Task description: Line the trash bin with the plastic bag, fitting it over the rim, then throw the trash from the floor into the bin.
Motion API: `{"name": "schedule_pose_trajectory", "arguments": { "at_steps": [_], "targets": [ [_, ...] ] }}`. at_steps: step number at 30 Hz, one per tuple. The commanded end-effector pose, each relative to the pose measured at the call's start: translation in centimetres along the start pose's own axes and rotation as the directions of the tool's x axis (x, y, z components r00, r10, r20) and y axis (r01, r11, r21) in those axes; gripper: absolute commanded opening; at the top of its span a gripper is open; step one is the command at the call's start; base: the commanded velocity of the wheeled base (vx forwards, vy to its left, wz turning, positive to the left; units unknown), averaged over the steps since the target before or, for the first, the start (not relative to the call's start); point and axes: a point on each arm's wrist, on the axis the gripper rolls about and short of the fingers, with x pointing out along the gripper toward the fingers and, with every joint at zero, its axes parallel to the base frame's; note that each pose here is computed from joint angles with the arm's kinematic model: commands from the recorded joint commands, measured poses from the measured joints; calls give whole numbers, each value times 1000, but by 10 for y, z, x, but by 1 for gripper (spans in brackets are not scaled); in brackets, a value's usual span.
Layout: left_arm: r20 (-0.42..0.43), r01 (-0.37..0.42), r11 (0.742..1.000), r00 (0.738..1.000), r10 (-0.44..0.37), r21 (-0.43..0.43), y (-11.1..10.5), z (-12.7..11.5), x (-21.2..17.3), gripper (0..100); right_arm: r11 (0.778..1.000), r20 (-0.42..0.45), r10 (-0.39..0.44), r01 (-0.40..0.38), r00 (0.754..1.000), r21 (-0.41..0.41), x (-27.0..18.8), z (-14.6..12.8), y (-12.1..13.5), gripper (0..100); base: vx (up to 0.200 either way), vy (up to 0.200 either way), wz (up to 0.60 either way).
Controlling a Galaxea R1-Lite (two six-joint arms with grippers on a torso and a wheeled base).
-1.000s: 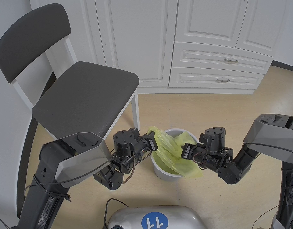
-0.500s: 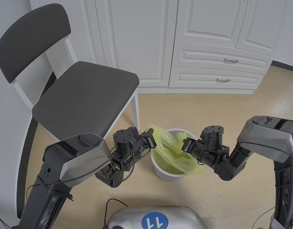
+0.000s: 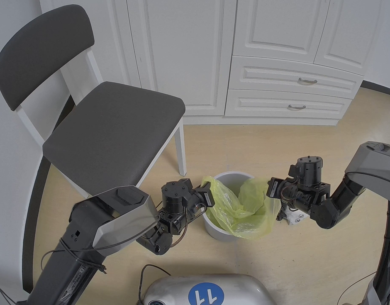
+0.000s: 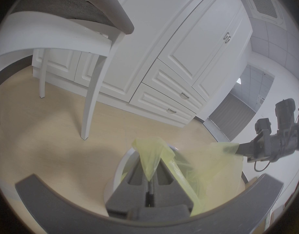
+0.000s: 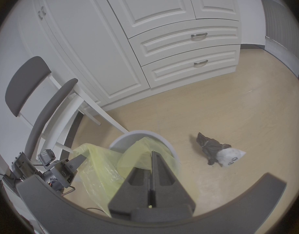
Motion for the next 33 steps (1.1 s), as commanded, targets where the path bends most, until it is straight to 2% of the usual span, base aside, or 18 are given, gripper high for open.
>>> {"name": "schedule_pose_trajectory", "arguments": {
  "at_steps": [1, 4, 8, 9, 13, 17, 21, 22, 24, 26, 33],
  "targets": [
    [-34, 4, 1000, 999, -4, 11, -7, -9, 1, 0, 1000, 20, -27, 27, 999, -9, -15, 22, -6, 0, 0, 0, 0],
    [-45, -34, 999, 998, 35, 21, -2, -7, 4, 0, 999, -2, -38, 38, 999, -23, -17, 22, -8, 0, 0, 0, 0],
    [-46, -78, 996, 996, 80, 44, 11, 2, 2, 0, 995, -34, -56, 53, 998, -81, -14, 12, -12, 0, 0, 0, 0],
    [-31, -82, 995, 996, 84, 58, 12, 9, 1, 0, 991, -44, -74, 69, 996, -111, -14, 9, -16, 0, 0, 0, 0],
    [-74, -103, 987, 991, 112, 119, 18, 21, -20, 0, 972, -68, -111, 95, 991, -214, -19, 2, -29, 0, 0, 0, 0],
    [-114, -114, 980, 984, 134, 164, 17, 28, -35, 0, 957, -94, -129, 99, 987, -273, -23, -5, -33, 0, 0, 0, 0],
    [-171, -123, 960, 971, 169, 250, 24, 29, -47, 0, 926, -116, -179, 127, 977, -356, -26, -14, -40, 0, 0, 0, 0],
    [-171, -123, 960, 971, 169, 250, 24, 29, -47, 0, 926, -116, -179, 127, 977, -356, -26, -14, -40, 0, 0, 0, 0],
    [-198, -122, 948, 963, 185, 293, 31, 24, -51, 0, 894, -121, -233, 163, 965, -418, -29, -17, -48, 0, 0, 0, 0],
    [-210, -117, 942, 959, 188, 314, 34, 21, -53, 0, 878, -124, -256, 177, 959, -445, -31, -18, -53, 0, 0, 0, 0],
    [-254, -32, 935, 958, 129, 354, 45, 16, -66, 0, 817, -160, -301, 167, 940, -552, -44, -25, -66, 0, 0, 0, 0]
  ]
}}
